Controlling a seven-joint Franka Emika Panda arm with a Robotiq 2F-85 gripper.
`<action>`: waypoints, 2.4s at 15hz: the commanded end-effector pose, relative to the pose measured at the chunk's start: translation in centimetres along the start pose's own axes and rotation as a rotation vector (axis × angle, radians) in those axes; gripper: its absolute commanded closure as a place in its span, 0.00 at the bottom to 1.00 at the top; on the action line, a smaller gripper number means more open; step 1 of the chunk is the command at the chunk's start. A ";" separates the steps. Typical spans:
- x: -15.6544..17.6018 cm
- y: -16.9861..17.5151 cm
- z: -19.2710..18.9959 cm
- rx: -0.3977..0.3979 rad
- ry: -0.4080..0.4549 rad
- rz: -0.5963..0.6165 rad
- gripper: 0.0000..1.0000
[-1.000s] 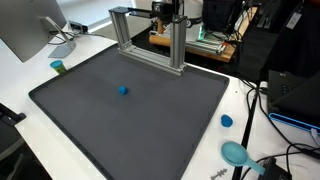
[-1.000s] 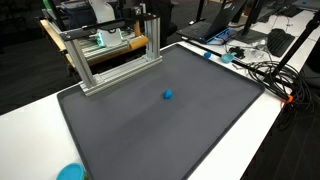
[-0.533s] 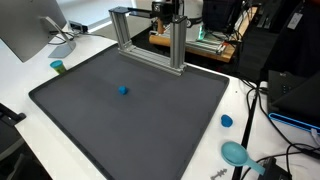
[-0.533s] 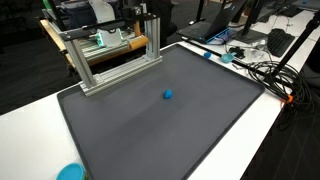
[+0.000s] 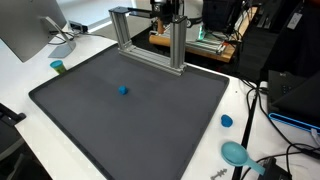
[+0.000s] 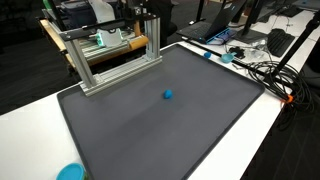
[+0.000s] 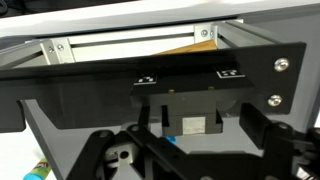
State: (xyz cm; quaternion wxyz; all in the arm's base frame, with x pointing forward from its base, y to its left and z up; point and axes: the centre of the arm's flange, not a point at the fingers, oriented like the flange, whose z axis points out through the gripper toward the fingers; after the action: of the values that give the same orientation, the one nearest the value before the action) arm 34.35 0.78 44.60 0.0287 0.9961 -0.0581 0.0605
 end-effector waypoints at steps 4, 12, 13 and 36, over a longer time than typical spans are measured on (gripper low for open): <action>-0.4 0.0 0.9 -0.005 0.011 0.019 0.18; -0.9 0.4 1.0 0.002 0.012 -0.013 0.28; -1.0 0.4 1.1 0.007 0.010 -0.019 0.27; -1.1 1.2 0.6 0.048 -0.053 -0.075 0.15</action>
State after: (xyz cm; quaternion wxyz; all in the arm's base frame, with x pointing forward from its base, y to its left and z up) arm 34.02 -0.20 43.93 0.0151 0.9984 -0.0136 0.0537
